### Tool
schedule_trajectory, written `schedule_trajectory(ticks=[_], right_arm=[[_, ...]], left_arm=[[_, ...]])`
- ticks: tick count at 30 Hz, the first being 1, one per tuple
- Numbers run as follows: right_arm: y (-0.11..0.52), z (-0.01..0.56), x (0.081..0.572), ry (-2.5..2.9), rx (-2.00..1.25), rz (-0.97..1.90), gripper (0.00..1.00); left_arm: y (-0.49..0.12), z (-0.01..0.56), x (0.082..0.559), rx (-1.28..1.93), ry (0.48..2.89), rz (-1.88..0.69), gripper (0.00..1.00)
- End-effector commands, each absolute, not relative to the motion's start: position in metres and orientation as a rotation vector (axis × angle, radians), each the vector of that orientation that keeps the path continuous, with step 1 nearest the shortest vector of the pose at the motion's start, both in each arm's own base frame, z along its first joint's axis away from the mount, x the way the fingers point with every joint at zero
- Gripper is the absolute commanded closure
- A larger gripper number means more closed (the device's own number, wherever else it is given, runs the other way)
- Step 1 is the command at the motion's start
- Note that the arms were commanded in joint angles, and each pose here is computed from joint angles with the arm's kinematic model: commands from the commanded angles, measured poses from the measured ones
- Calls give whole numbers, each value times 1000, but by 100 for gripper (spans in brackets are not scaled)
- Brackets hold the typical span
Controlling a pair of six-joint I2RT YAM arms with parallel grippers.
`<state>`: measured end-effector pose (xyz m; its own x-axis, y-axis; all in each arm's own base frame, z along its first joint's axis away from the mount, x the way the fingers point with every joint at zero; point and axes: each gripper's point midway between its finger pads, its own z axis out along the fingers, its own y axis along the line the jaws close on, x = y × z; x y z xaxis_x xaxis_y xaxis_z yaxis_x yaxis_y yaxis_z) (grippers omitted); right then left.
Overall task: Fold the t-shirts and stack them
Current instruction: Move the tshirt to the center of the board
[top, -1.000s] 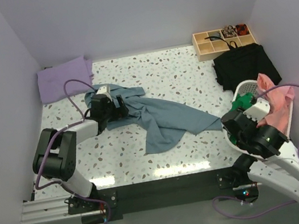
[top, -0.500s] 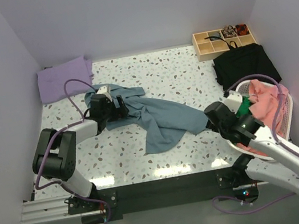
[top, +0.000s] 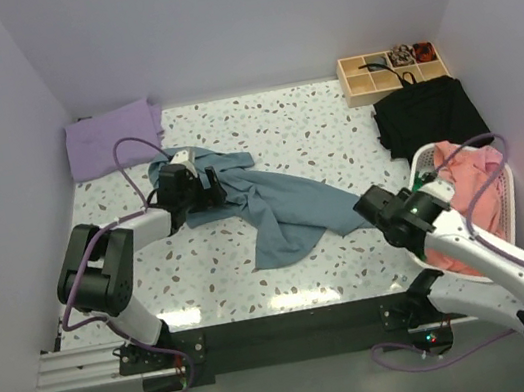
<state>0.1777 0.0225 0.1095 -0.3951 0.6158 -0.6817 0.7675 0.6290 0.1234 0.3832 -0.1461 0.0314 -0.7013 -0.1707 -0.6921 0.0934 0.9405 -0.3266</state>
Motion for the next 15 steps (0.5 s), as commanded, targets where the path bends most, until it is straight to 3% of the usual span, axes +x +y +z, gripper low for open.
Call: schedule_trajectory(ticks=[1,6,7,11,15], right_arm=[[-24,132,148,1900,1277,-303,46],[-36,150,143,1868,1224,-317,46],[-32,154,150,1981,1018,-372,48],[23,153,198,2100,796,-193,44],[62,119,213,2260,662,-109,41]], left_arm=[[-149,10,364,-20,2416,-465,0],[-149,11,363,-11,2415,-471,0],[-149,13,364,-14,2410,-469,0],[-149,13,363,-20,2407,-475,0],[-149,11,362,-17,2415,-467,0]])
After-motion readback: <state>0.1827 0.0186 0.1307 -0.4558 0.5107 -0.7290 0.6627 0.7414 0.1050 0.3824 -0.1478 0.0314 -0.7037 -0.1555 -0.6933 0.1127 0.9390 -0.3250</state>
